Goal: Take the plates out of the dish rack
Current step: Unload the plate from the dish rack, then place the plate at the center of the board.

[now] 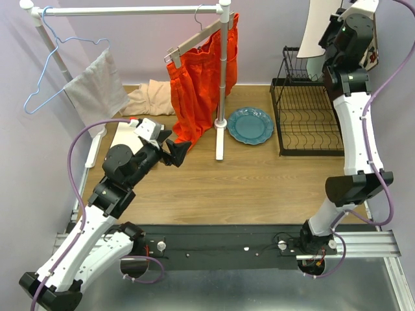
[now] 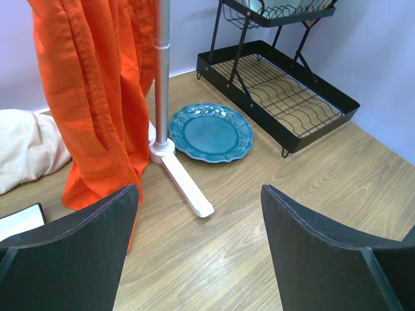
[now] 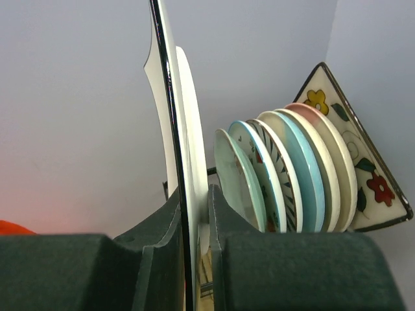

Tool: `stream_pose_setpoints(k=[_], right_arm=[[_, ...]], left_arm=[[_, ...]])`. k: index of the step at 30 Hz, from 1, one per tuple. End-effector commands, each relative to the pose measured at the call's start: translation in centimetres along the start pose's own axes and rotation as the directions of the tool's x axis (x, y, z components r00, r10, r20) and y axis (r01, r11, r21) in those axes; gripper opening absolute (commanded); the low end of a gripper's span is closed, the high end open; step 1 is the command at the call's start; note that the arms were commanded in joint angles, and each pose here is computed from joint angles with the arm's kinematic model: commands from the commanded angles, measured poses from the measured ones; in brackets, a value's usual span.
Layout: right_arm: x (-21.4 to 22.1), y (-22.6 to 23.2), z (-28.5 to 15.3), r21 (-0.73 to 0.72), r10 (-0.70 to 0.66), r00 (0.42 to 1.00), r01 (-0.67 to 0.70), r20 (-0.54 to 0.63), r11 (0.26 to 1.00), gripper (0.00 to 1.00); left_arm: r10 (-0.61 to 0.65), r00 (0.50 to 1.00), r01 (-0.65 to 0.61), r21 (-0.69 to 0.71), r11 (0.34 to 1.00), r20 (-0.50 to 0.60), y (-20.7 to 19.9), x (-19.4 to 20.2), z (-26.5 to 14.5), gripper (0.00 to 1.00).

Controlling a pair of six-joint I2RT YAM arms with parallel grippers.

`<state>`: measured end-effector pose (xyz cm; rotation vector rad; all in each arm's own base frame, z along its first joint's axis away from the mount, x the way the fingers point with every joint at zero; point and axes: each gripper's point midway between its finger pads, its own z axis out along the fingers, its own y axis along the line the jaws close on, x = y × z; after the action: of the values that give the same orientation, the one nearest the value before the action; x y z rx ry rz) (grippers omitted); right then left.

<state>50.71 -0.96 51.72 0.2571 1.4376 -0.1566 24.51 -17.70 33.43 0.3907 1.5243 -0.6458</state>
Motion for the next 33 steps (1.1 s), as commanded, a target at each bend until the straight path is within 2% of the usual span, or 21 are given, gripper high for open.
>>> stream_pose_setpoints(k=[1, 3, 5, 6, 8, 10, 18, 26, 30, 31, 33], right_arm=[[-8.8, 0.4, -4.2, -0.105, 0.234, 0.948, -0.216, 0.215, 0.971, 0.01], [-6.5, 1.1, -4.7, -0.133, 0.276, 0.952, -0.259, 0.132, 0.957, 0.01], [-6.2, 1.1, -6.7, -0.162, 0.32, 0.943, -0.303, 0.095, 0.939, 0.01], [-3.5, 1.6, -6.8, -0.165, 0.337, 0.941, -0.329, 0.026, 0.93, 0.01], [-3.7, 1.6, -9.3, -0.209, 0.364, 0.931, -0.355, 0.007, 0.911, 0.01], [-1.2, 1.4, -10.3, -0.198, 0.356, 0.933, -0.36, -0.057, 0.912, 0.01], [-1.8, 1.6, -15.7, -0.302, 0.397, 0.912, -0.408, -0.101, 0.861, 0.01], [1.1, 4.1, -20.2, -0.418, 0.43, 0.858, -0.513, -0.281, 0.75, 0.01], [5.3, 4.4, -22.6, -0.416, 0.39, 0.831, -0.542, -0.398, 0.731, 0.01], [7.8, 4.7, -23.4, -0.406, 0.367, 0.808, -0.559, -0.461, 0.723, 0.01], [9.7, 5.0, -24.9, -0.406, 0.355, 0.778, -0.59, -0.519, 0.698, 0.01]], left_arm=[[0.009, 1.0, -0.009, 0.007, 1.0, 0.03, -0.1, -0.6, -0.4, 0.86], [0.009, 0.999, -0.009, 0.006, 1.0, 0.036, -0.1, -0.8, -0.6, 0.86], [0.009, 0.999, -0.009, 0.007, 1.0, 0.041, -0.2, -0.9, -0.7, 0.86], [0.01, 0.999, -0.01, 0.008, 1.0, 0.045, -0.2, -1.1, -0.7, 0.86], [0.01, 0.999, -0.011, 0.009, 1.0, 0.048, -0.2, -1.2, -0.8, 0.86], [0.011, 0.998, -0.012, 0.014, 1.0, 0.057, -0.4, -1.4, -1.0, 0.86], [0.012, 0.998, -0.013, 0.009, 1.0, 0.063, -0.3, -1.5, -1.1, 0.86], [0.013, 0.998, -0.012, -0.004, 1.0, 0.069, -0.1, -1.6, -1.2, 0.86], [0.013, 0.998, -0.012, -0.006, 1.0, 0.069, 0.0, -1.6, -1.2, 0.86], [0.013, 0.998, -0.012, -0.007, 1.0, 0.069, 0.0, -1.6, -1.3, 0.86], [0.014, 0.997, -0.014, -0.012, 1.0, 0.071, 0.1, -1.7, -1.3, 0.86]])
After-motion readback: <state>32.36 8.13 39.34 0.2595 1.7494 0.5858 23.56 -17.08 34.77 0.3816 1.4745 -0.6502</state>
